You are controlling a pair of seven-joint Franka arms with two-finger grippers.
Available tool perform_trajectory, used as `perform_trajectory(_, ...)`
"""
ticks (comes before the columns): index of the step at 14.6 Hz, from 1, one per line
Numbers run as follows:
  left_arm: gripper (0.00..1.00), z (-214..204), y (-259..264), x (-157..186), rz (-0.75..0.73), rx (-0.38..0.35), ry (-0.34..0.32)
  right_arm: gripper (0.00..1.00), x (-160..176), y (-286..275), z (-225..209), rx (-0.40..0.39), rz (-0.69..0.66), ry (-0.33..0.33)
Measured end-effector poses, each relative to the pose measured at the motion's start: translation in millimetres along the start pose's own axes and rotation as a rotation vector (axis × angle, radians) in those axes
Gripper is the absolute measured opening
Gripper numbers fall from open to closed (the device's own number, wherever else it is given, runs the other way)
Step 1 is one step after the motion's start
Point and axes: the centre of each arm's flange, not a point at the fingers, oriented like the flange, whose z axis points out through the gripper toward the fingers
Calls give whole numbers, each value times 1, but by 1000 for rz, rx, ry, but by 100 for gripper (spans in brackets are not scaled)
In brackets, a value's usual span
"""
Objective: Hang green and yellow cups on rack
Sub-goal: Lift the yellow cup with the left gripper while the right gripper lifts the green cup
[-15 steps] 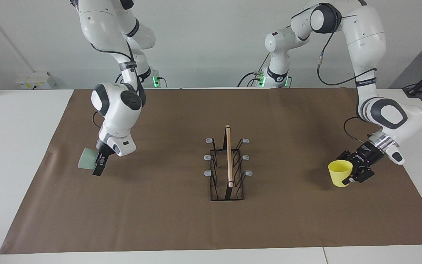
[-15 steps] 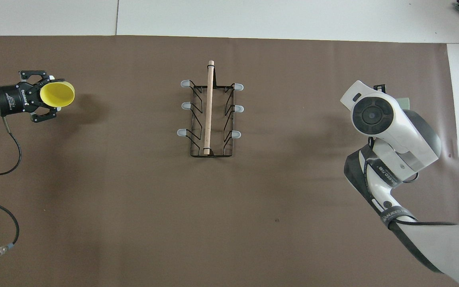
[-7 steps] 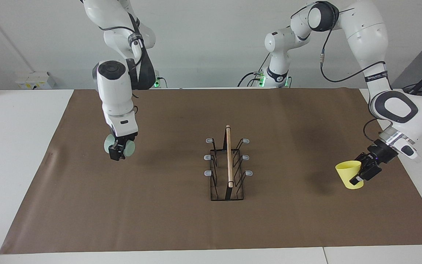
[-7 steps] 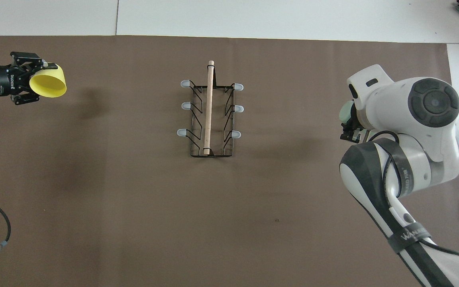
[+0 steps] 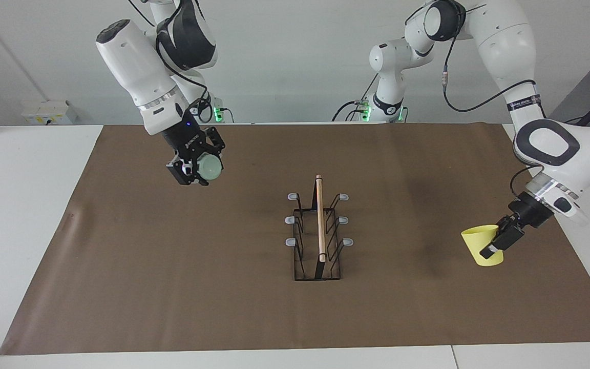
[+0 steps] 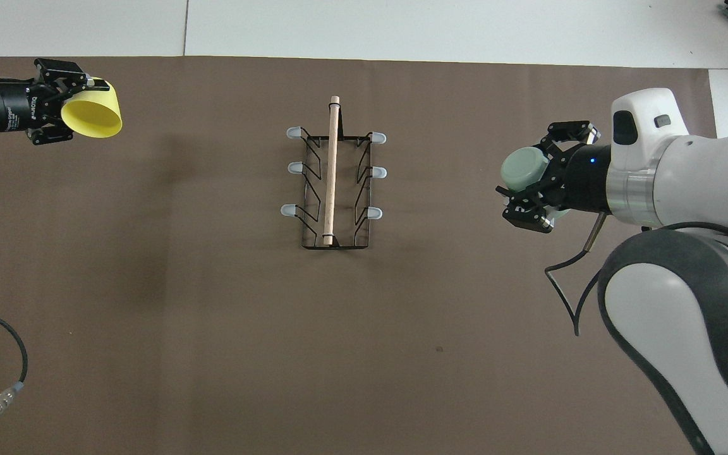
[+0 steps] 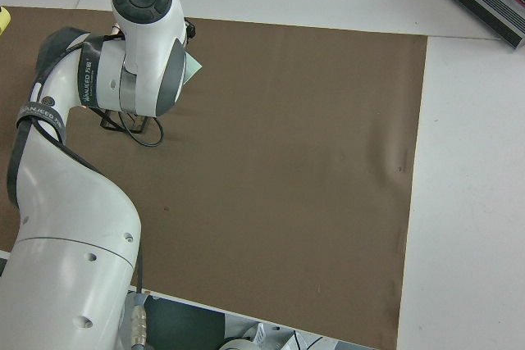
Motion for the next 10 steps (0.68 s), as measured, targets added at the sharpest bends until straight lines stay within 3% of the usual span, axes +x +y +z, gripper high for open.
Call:
perform_trajectory(6, 69, -8, 68, -62, 59, 220, 89, 61, -10, 12, -4, 76, 62, 291)
perform_trajectory(10, 69, 17, 113, -122, 90, 374, 175, 61, -24, 8, 12, 79, 140, 411)
